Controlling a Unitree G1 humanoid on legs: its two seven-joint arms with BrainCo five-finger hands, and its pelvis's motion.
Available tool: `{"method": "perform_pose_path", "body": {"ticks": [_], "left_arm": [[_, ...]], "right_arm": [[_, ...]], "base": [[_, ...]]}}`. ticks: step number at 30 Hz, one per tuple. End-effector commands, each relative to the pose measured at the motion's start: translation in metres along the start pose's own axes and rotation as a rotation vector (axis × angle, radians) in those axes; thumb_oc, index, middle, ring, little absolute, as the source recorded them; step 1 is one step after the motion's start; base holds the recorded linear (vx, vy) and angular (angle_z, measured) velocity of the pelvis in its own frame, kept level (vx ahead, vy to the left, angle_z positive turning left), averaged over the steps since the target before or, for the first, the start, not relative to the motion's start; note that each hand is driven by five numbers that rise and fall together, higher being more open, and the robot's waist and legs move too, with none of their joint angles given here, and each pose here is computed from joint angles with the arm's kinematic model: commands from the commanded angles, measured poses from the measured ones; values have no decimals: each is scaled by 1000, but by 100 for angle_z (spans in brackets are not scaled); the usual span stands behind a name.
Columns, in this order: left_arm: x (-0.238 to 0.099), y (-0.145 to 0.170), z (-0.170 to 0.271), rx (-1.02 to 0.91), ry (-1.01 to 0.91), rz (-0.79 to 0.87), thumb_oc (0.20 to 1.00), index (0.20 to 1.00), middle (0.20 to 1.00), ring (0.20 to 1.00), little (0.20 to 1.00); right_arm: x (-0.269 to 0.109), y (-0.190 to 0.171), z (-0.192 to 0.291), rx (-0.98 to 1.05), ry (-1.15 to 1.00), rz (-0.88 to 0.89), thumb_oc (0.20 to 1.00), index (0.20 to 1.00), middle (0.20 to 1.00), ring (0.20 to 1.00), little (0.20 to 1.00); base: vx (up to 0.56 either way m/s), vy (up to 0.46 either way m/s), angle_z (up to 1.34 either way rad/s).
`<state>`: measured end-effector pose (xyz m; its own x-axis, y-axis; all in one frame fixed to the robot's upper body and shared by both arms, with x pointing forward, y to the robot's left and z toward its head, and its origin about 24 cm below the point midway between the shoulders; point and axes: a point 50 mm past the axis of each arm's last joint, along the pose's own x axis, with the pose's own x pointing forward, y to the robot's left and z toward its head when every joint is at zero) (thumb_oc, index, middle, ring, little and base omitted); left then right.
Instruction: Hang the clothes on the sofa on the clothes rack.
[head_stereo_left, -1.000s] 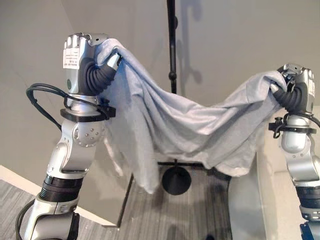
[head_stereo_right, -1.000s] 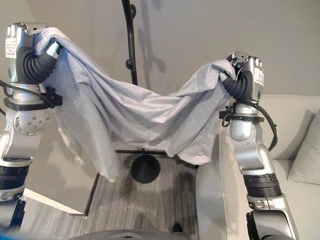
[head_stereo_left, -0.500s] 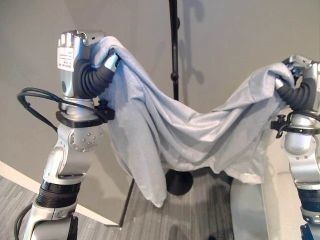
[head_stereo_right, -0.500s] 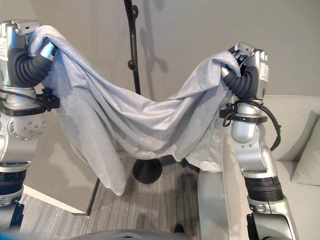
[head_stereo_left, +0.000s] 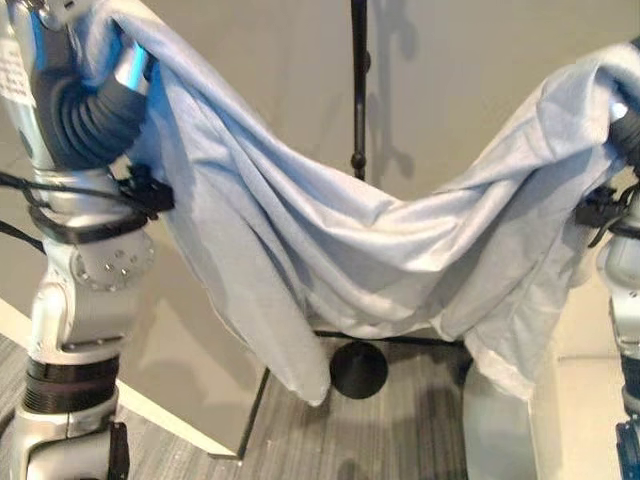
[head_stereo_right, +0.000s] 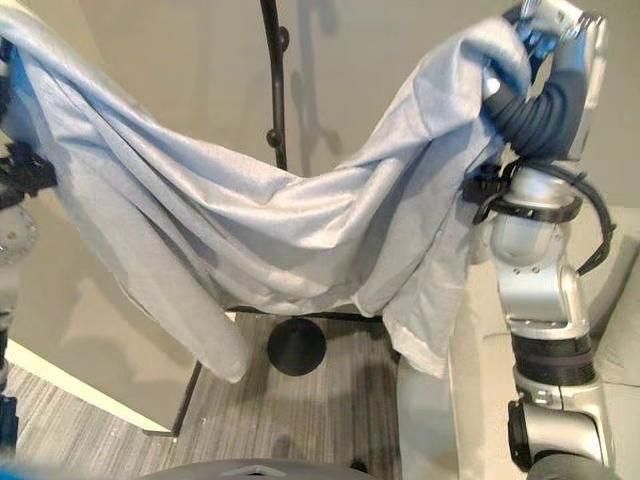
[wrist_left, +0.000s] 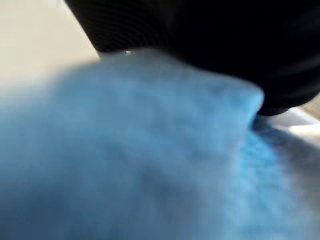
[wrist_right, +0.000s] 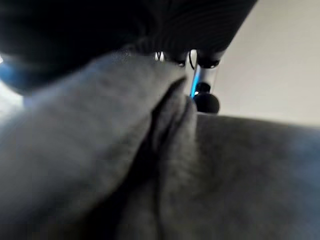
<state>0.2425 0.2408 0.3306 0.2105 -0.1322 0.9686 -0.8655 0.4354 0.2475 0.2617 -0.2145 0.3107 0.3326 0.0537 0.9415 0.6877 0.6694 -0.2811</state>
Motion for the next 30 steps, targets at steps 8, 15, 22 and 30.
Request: {"method": "perform_pose_path", "body": {"ticks": [8, 15, 22, 30], "left_arm": [[72, 0, -38, 129, 92, 19, 200, 200, 200, 200, 200], [109, -3, -65, 195, 223, -43, 200, 200, 200, 200, 200], [119, -32, -80, 291, 329, -194, 200, 200, 200, 200, 200], [120, -46, -86, 335, 404, -260, 200, 200, 200, 200, 200]], "right_arm": [[66, 27, -21, 139, 124, 138, 200, 200, 200, 200, 200], [100, 59, -36, 88, 250, 329, 200, 200, 200, 200, 200], [115, 68, -62, -107, 403, 374, 200, 200, 200, 200, 200], [118, 72, -71, -230, 479, 394, 200, 200, 200, 200, 200]], "base": [[4, 1, 1], [8, 1, 0], [-17, -4, 1], [-6, 3, 6]]}}
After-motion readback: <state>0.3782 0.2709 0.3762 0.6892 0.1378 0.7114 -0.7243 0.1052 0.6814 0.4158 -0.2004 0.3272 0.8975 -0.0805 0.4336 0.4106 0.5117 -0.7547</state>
